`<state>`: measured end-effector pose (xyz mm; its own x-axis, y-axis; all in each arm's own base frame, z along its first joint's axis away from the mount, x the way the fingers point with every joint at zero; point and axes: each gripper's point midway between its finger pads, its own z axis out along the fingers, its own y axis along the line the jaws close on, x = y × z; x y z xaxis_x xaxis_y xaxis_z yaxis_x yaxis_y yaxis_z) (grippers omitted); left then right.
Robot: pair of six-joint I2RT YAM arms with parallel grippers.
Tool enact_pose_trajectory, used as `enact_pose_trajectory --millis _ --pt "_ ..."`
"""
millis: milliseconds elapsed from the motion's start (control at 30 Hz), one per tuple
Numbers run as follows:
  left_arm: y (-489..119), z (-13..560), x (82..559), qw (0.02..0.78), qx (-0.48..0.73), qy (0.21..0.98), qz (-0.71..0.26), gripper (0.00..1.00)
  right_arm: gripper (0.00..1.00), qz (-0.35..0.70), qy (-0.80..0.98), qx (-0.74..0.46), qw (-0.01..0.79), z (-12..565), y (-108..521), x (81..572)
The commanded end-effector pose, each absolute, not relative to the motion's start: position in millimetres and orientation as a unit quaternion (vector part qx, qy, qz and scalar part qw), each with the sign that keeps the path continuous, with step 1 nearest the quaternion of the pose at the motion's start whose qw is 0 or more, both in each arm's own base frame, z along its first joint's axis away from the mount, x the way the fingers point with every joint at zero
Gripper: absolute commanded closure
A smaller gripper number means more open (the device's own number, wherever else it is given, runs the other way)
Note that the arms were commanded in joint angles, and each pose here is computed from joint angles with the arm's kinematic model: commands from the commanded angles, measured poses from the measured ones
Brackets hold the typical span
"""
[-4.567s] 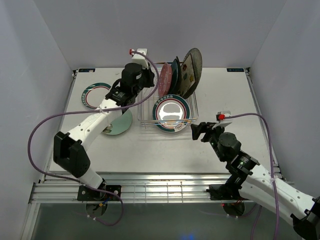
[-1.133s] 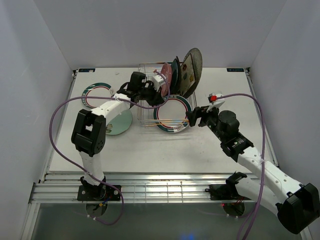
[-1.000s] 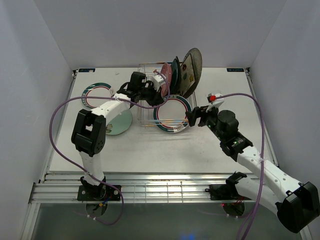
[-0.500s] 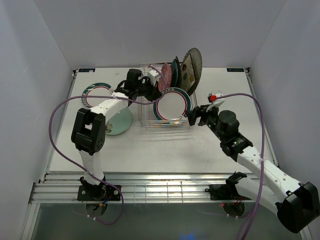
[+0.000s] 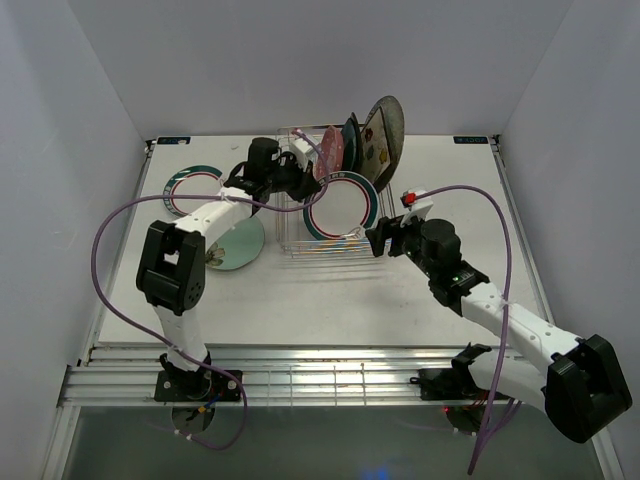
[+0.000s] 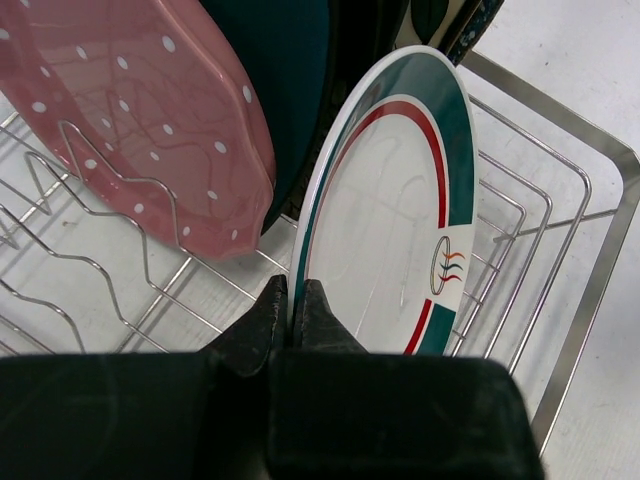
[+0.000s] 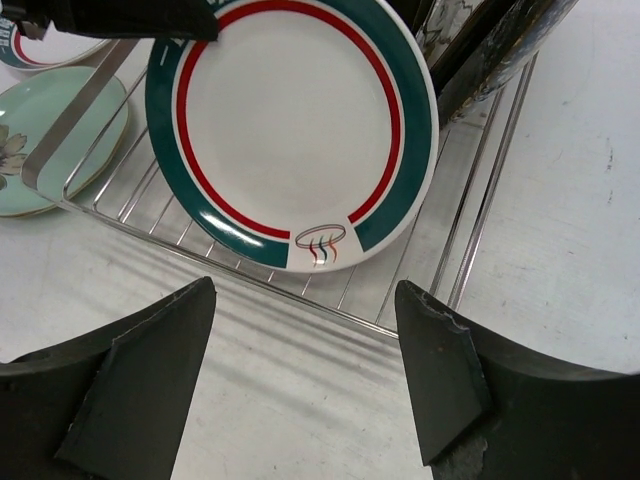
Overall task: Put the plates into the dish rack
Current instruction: Pick up the plate from the dish rack.
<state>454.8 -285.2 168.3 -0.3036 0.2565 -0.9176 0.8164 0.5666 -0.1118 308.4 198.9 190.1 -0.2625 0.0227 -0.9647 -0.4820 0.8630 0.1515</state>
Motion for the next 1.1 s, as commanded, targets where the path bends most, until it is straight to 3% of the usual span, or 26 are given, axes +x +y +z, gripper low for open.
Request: enact_pose_trajectory --millis 0,1067 --pt "-276 243 456 0.550 0.371 0.695 -0.275 1.00 0.22 0.224 0.741 -0.146 0.616 207 202 316" --pt "-252 343 392 0.568 0.407 0.643 -0.315 1.00 0.25 0.266 0.658 -0.208 0.673 313 223 326"
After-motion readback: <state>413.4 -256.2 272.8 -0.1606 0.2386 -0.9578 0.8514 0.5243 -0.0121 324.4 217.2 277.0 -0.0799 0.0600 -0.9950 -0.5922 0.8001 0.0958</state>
